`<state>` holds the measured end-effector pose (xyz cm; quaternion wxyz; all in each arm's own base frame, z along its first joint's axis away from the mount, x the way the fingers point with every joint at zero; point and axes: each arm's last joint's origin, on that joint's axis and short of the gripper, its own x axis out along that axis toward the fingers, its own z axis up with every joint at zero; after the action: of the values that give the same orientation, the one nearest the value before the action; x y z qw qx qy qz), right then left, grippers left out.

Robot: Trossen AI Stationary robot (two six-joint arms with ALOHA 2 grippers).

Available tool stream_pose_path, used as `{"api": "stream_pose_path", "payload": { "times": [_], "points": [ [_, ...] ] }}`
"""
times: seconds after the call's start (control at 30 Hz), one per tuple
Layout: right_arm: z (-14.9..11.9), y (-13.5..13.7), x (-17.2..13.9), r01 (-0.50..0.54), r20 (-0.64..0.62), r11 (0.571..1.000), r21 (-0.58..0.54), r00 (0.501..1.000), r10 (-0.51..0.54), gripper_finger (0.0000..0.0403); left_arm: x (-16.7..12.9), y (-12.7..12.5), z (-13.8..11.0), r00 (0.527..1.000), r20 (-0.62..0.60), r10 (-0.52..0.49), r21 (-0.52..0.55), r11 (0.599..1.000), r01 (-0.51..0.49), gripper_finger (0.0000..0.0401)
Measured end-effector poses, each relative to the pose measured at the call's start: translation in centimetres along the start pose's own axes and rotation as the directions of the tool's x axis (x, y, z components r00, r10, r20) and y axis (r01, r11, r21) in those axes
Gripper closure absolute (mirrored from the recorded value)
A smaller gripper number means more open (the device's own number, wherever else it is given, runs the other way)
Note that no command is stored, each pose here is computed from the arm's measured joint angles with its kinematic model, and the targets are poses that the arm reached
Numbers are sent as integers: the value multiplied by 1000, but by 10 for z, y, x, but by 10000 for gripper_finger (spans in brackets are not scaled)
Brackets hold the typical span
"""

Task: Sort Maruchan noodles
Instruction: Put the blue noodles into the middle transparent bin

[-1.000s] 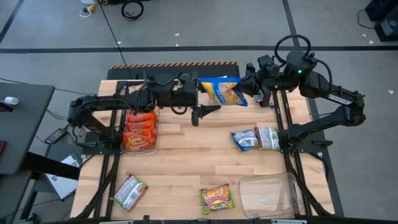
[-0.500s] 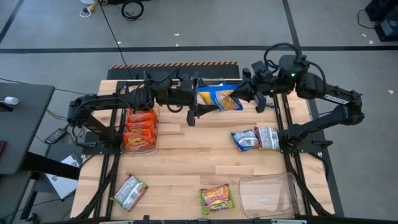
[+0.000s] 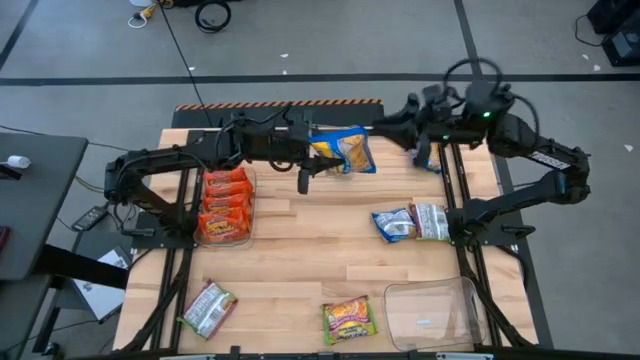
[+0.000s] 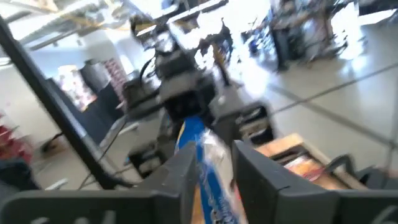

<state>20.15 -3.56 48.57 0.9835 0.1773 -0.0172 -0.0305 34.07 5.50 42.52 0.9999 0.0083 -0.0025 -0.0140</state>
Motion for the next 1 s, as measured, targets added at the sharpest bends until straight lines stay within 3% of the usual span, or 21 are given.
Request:
{"api": "stream_pose_path", "payload": {
  "times": [0.27, 0.67, 0.83, 0.93, 1.0],
  "points": [
    [16, 4, -40, 44, 104, 994, -104, 994, -33, 234, -20, 35, 0, 984, -77, 159, 58, 986, -155, 232],
    [17, 6, -69, 162, 122, 975, -149, 982, -145, 234, -69, 136, -20, 872, -234, 429, 279, 889, -363, 236],
    [16, 3, -68, 228, 137, 958, -176, 969, -206, 233, -74, 175, -34, 803, -321, 502, 408, 838, -361, 236],
    [17, 2, -66, 267, 146, 941, -208, 960, -240, 234, -66, 191, -23, 761, -340, 553, 541, 777, -323, 236],
    [16, 1, -64, 291, 150, 929, -228, 953, -261, 234, -59, 198, -23, 735, -372, 568, 650, 724, -230, 236]
  ]
}}
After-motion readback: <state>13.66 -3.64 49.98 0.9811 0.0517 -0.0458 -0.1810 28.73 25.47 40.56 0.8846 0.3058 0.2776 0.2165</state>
